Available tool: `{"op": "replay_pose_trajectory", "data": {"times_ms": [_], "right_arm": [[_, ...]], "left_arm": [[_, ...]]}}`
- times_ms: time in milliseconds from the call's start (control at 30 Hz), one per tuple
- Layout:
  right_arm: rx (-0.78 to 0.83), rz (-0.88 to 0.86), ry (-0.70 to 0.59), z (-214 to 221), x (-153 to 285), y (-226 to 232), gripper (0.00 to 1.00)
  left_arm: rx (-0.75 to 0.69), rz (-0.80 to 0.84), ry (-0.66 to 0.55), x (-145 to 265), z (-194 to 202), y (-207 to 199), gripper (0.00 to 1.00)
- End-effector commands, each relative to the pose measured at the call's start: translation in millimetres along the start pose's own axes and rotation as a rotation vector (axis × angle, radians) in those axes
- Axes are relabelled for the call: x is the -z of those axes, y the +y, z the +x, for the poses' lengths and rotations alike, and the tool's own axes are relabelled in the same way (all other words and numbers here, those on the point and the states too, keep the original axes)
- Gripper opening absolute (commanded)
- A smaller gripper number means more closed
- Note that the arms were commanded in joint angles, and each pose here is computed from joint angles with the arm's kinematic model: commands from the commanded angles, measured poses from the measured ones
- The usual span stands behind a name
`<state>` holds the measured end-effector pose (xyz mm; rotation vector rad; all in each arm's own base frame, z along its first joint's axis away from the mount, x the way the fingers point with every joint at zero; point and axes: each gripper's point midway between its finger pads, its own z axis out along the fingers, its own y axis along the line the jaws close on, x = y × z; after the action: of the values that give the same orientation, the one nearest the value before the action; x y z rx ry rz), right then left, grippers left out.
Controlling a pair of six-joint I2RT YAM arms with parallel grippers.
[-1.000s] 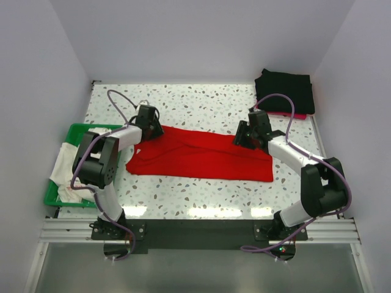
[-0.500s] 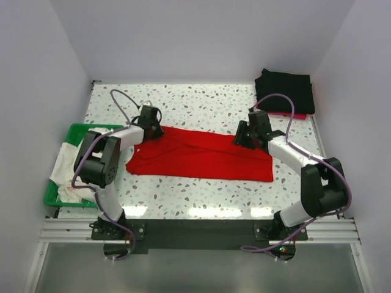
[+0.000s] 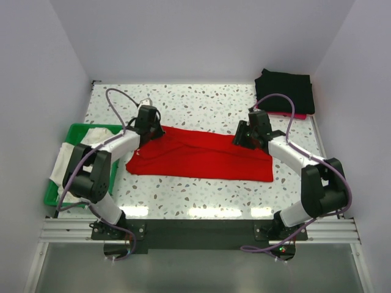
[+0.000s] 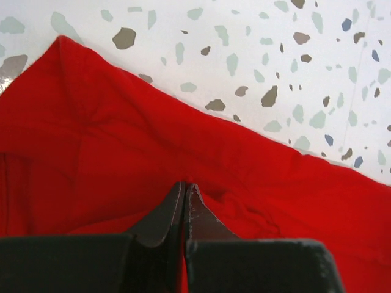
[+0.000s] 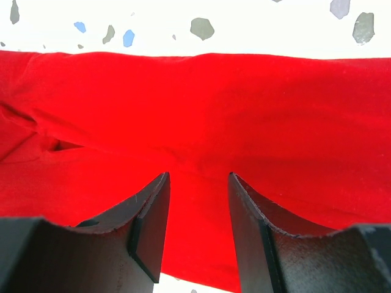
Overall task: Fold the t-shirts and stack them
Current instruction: Fold the tshirt
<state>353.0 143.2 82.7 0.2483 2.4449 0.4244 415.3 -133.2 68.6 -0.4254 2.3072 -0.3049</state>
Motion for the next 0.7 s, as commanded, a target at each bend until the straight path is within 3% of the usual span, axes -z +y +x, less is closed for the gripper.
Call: {"op": "replay_pose_trajectory", "data": {"times_ms": [0, 333, 667], "right_arm": [[0.016, -0.045, -0.074, -22.2, 13.6, 12.8, 0.47], [0.017, -0.049, -0.081, -21.6, 18.6, 13.0, 0.47], [0.007, -0.05, -0.086, -18.8, 21.9, 11.7, 0.47]], "left_arm": [[0.002, 0.057, -0.016, 16.9, 2.2, -13.3, 0.0], [0.0, 0.151, 0.049, 50.1, 53.9, -16.8, 0.0], [0.016, 0.262, 0.073, 71.1, 79.0, -24.4, 0.0]]}}
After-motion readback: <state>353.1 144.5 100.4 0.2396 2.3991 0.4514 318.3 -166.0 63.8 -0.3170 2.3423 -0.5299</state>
